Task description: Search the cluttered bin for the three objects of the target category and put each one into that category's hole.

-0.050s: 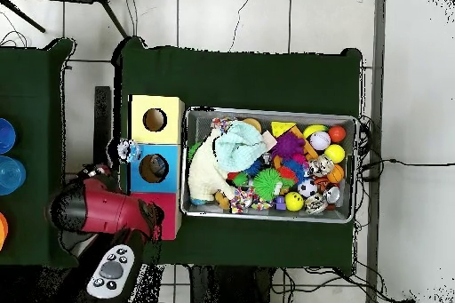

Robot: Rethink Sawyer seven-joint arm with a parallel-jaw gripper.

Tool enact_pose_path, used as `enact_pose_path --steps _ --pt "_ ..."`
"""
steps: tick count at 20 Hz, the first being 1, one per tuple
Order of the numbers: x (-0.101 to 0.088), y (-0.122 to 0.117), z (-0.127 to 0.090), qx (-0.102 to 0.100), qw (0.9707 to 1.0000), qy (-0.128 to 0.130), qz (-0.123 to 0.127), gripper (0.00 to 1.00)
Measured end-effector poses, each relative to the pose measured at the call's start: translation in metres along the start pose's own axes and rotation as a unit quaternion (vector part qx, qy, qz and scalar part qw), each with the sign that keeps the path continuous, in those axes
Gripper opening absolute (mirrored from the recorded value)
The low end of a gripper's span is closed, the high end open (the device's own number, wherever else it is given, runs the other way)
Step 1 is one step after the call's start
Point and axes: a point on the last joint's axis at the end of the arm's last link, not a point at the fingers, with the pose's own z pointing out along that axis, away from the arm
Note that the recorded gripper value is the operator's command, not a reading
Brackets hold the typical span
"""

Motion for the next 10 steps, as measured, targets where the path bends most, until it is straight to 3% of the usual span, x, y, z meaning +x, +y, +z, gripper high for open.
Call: enact_pose_path --steps 5,10 --pt "0.005 -0.004 0.005 0.005 0.9999 0.009 -0.006 0.00" --pt "-0.006 -0.015 0.006 0.013 0.9996 0.027 0.000 0.00"
